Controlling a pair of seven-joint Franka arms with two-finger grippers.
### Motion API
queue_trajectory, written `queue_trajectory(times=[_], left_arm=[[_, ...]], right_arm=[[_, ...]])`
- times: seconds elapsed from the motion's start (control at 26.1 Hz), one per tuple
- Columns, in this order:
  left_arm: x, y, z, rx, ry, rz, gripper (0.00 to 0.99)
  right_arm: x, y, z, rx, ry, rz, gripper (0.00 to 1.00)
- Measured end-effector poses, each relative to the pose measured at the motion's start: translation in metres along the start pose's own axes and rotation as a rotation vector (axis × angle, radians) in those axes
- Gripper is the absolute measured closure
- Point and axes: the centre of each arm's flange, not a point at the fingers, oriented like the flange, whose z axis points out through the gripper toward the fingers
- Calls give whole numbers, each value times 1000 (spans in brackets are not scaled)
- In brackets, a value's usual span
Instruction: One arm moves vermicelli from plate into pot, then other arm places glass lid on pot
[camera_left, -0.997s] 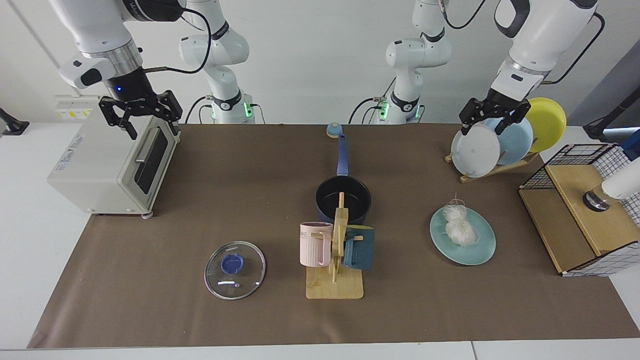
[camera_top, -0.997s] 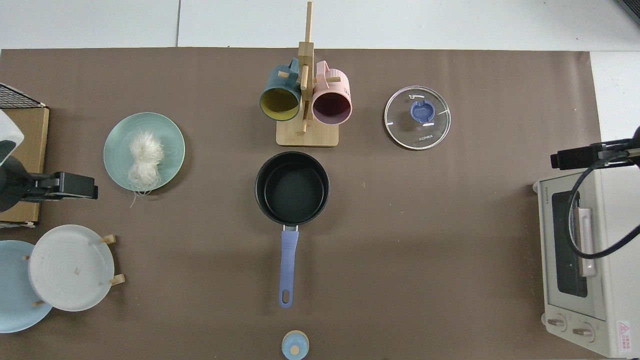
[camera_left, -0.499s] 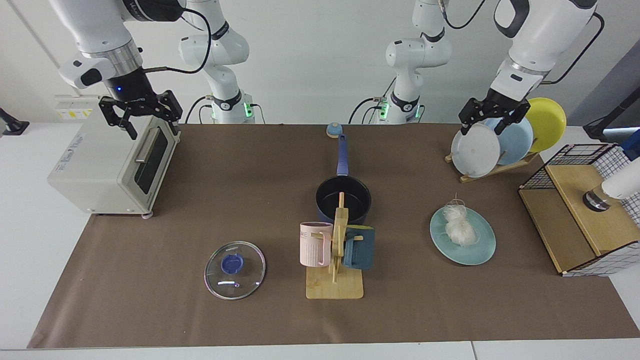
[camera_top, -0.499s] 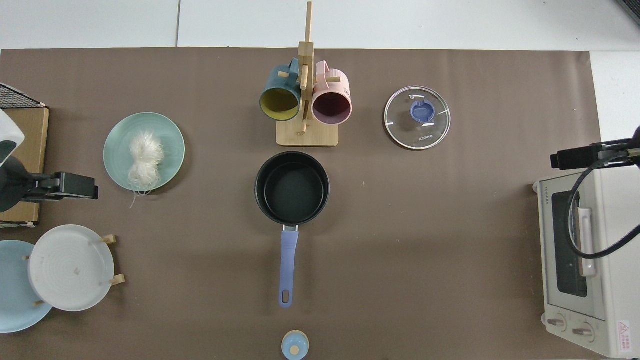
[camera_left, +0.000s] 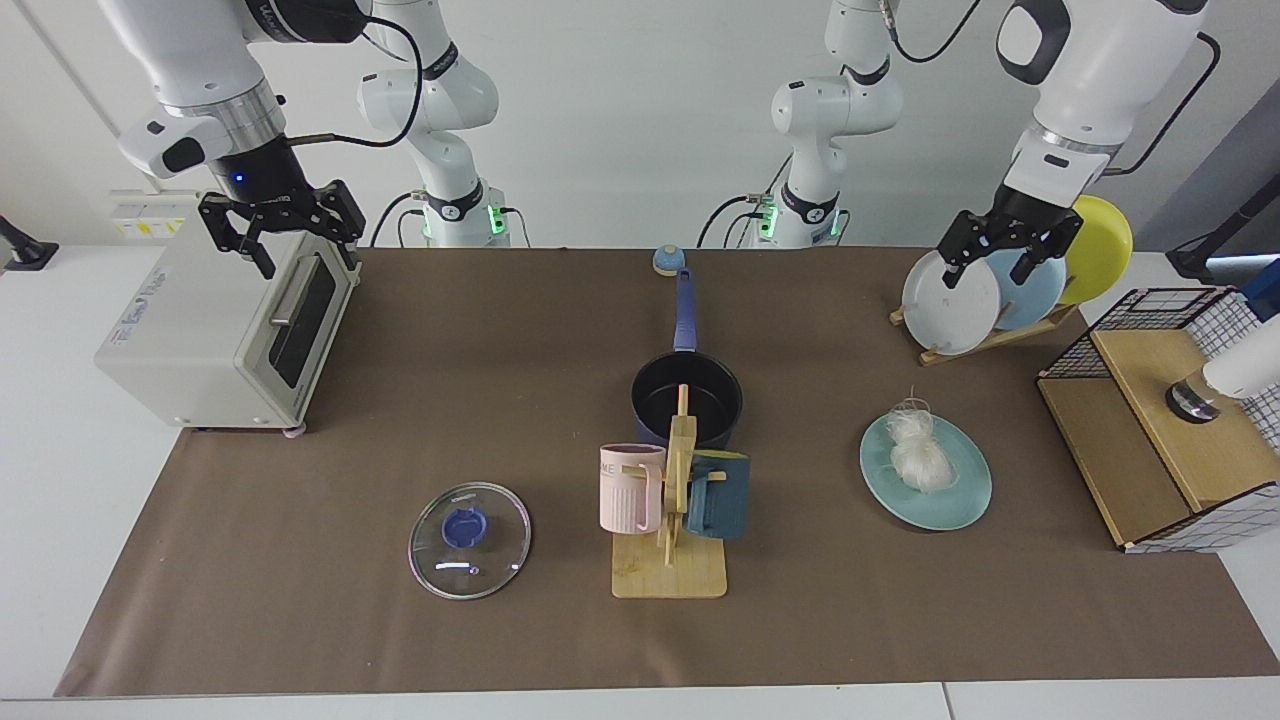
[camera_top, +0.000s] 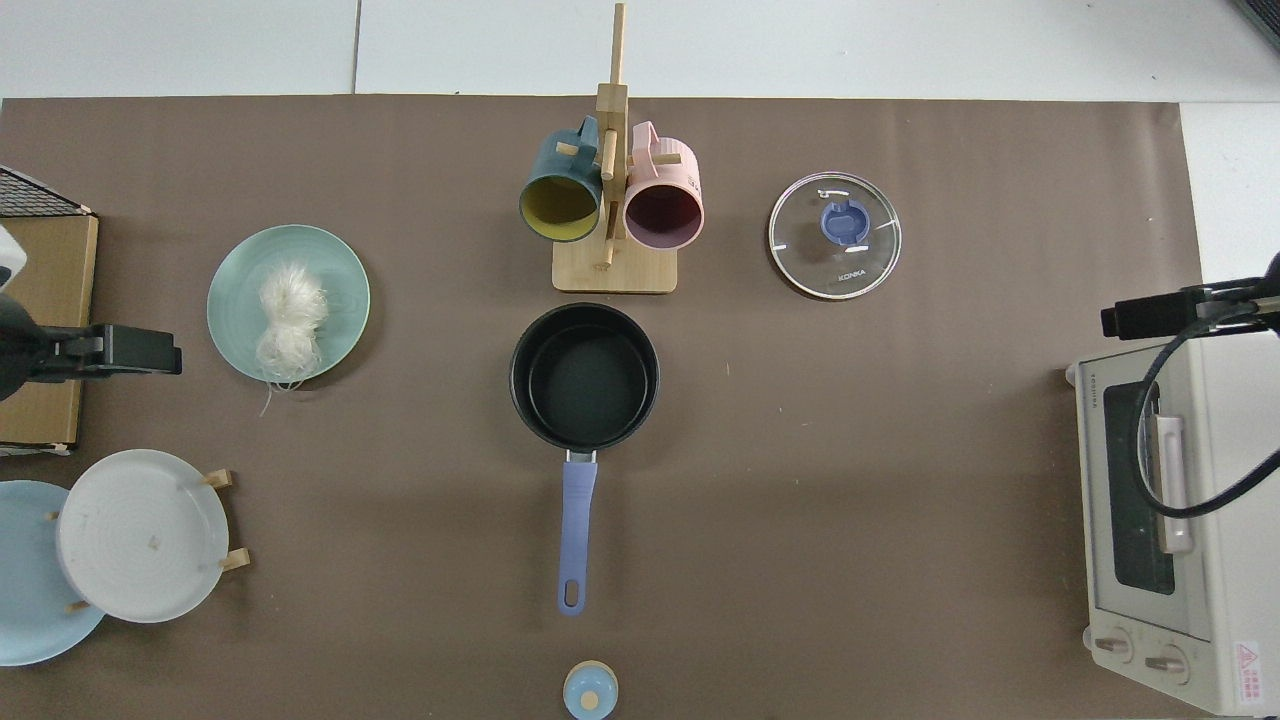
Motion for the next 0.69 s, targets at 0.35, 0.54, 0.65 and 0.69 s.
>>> queue_trajectory(times=[0.35, 0.54, 0.65, 0.69], left_arm=[[49, -9, 98, -5, 19, -101, 0], [65, -8, 146, -9, 25, -162, 0], [70, -8, 172, -4, 16, -160, 0], [71, -8, 180, 3, 8, -156, 0]], right_arm=[[-13, 0, 3, 11, -89, 3, 0], [-20, 4, -1, 15, -112, 10, 0], [-25, 7, -3, 17, -129, 17, 0], [-27, 8, -3, 19, -138, 20, 0]])
